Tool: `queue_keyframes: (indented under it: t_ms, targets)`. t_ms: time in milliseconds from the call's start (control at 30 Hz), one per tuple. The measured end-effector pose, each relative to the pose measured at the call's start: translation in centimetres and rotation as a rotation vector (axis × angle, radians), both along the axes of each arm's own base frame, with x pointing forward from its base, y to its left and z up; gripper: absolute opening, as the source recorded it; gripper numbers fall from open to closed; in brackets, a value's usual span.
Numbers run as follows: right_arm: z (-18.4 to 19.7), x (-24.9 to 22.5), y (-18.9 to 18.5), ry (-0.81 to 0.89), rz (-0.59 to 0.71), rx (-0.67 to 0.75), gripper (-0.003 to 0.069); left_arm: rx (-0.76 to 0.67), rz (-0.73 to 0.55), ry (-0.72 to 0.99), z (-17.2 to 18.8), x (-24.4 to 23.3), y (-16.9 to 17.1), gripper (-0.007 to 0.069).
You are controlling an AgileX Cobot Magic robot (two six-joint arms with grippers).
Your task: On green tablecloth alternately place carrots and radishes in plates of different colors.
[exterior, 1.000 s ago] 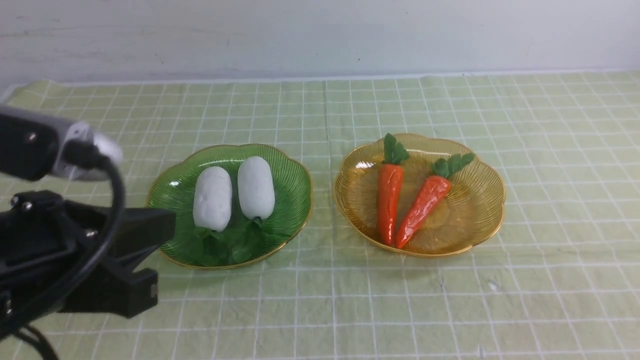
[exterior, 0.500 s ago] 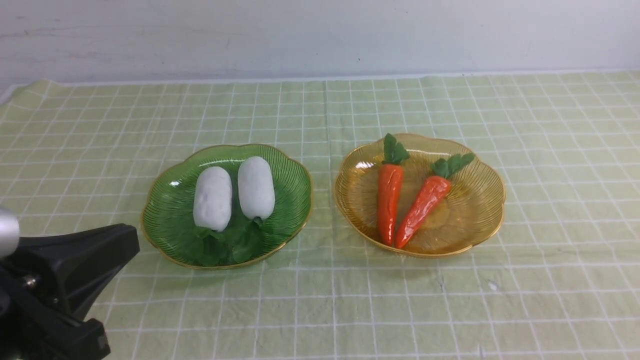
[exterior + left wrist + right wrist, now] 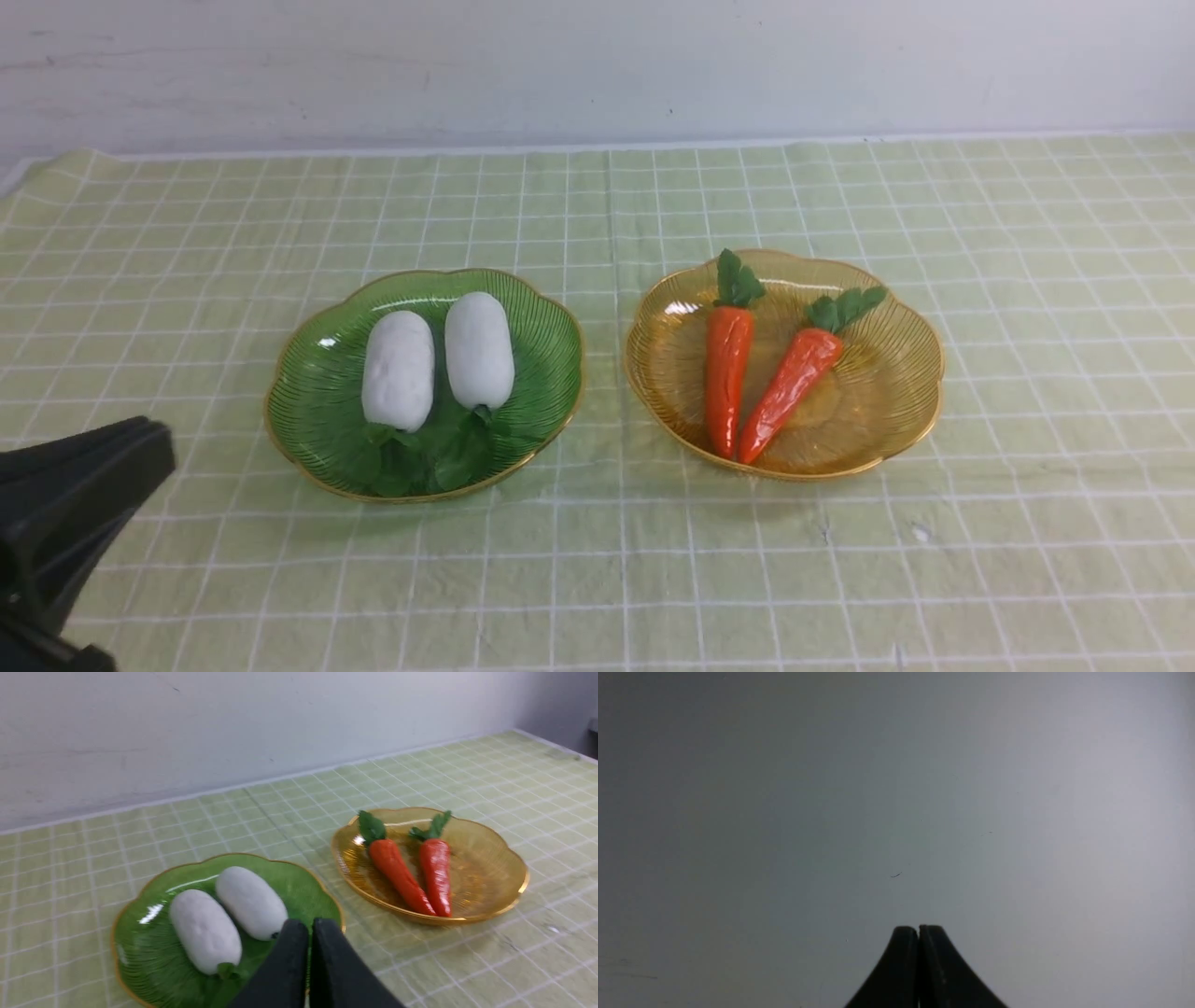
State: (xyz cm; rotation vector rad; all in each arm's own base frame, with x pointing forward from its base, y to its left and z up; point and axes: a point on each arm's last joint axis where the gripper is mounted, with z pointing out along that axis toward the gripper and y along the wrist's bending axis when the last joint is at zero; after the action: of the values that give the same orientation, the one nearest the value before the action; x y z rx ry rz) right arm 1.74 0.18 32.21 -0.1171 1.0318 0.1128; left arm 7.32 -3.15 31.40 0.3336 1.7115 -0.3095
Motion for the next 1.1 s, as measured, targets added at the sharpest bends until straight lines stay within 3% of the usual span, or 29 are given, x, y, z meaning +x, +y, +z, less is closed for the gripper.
queue_keyframes:
  t_ms: [100, 233, 467, 1100]
  targets:
    - [0.0, 0.0, 0.0, 0.0, 0.0, 0.0, -0.0014, -0.007, 0.076, -0.027, -1.6, -1.0, 1.0, -0.0008]
    - [0.0, 0.0, 0.0, 0.0, 0.0, 0.0, -0.0014, 0.021, 0.232, -0.025, -7.0, -2.3, 2.2, -0.0008]
    - [0.0, 0.0, 0.0, -0.001, 0.0, 0.0, -0.0014, 0.056, 0.318, 0.112, -14.0, -2.1, 2.7, -0.0008]
    - [0.0, 0.0, 0.0, -0.001, -0.001, -0.001, -0.0014, 0.095, 0.324, 0.121, -14.3, -2.1, 2.8, -0.0008]
